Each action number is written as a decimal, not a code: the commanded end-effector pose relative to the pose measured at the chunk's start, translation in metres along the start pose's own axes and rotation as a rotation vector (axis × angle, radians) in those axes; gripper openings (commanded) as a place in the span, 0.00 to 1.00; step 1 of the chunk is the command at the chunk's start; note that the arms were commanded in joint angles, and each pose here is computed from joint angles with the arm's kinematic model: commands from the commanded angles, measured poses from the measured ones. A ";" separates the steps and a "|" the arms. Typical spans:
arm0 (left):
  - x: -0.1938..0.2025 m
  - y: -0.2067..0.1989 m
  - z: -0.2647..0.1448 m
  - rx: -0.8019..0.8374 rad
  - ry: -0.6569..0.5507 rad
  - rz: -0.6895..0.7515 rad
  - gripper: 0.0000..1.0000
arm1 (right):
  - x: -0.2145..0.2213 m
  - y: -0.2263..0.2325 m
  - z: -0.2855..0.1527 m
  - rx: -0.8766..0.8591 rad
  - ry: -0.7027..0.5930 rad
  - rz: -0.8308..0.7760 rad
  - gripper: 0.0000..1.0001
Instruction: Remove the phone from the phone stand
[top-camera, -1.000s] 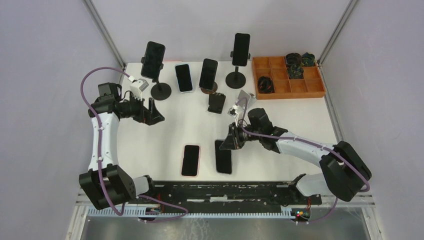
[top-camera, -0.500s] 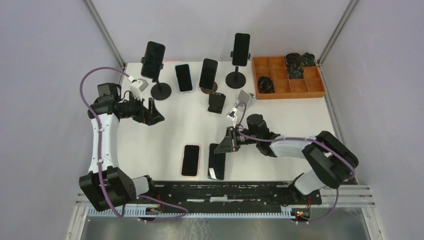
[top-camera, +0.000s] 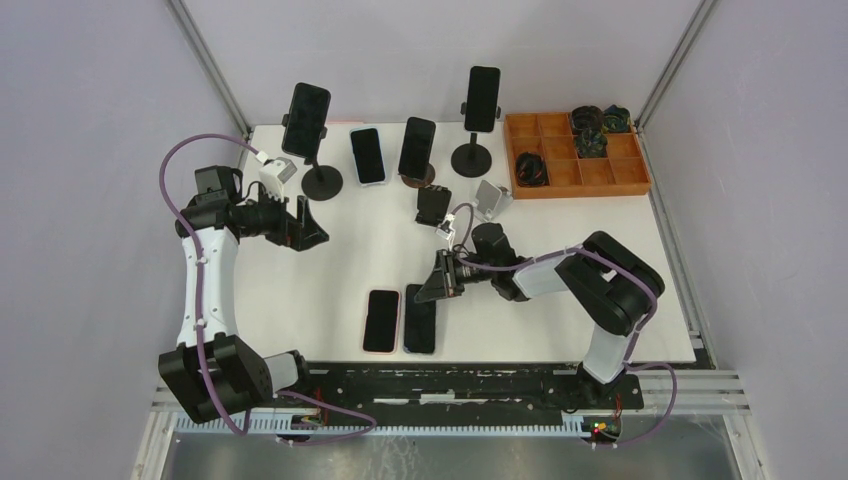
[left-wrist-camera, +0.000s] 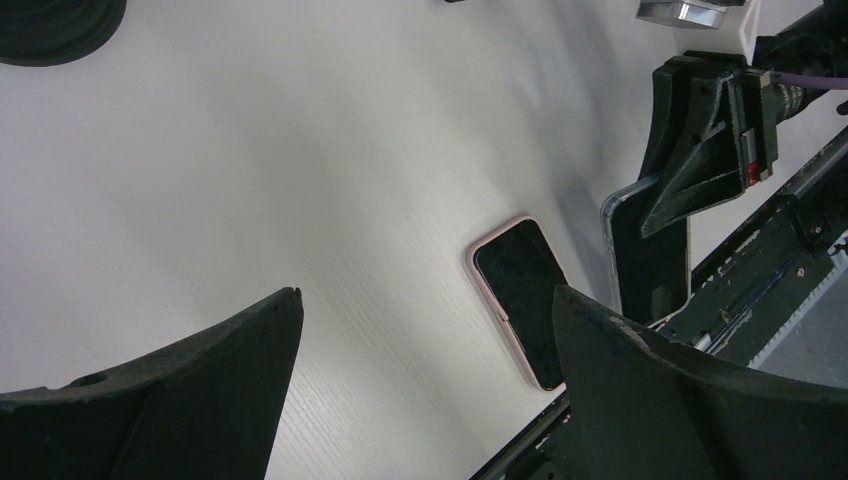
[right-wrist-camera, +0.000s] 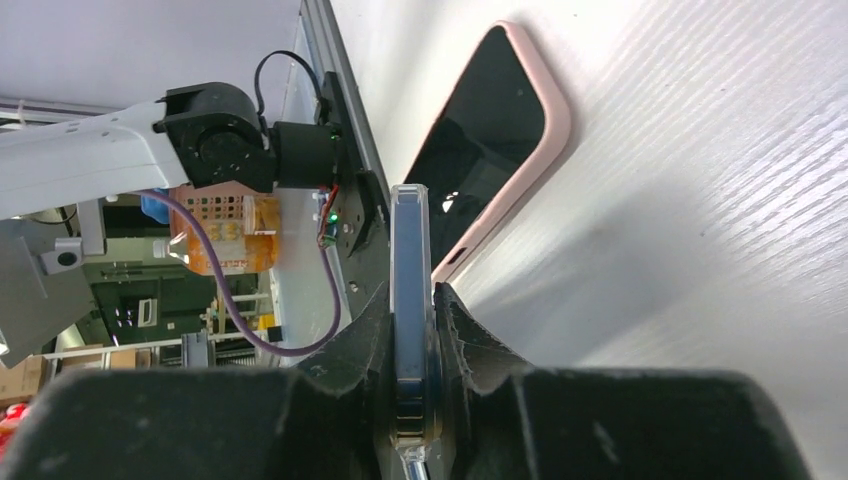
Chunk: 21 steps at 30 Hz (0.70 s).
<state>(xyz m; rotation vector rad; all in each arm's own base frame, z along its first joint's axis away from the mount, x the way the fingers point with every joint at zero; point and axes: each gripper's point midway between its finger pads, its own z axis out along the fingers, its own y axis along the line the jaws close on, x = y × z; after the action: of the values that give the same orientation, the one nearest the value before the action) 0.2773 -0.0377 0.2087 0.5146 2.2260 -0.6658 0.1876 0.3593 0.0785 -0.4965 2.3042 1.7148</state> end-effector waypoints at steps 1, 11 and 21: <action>-0.008 -0.005 -0.003 0.016 -0.027 0.033 1.00 | -0.009 0.004 0.009 -0.044 0.012 -0.067 0.00; -0.005 -0.004 -0.001 0.022 -0.020 0.028 1.00 | 0.002 -0.051 0.015 0.156 0.085 -0.100 0.17; -0.006 -0.007 0.000 0.041 -0.028 0.022 1.00 | -0.005 -0.075 -0.007 0.369 -0.005 -0.156 0.52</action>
<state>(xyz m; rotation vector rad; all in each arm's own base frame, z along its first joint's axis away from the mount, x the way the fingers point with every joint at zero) 0.2773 -0.0382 0.2089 0.5154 2.2245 -0.6701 0.2103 0.3506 0.0267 -0.5875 2.4357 1.3882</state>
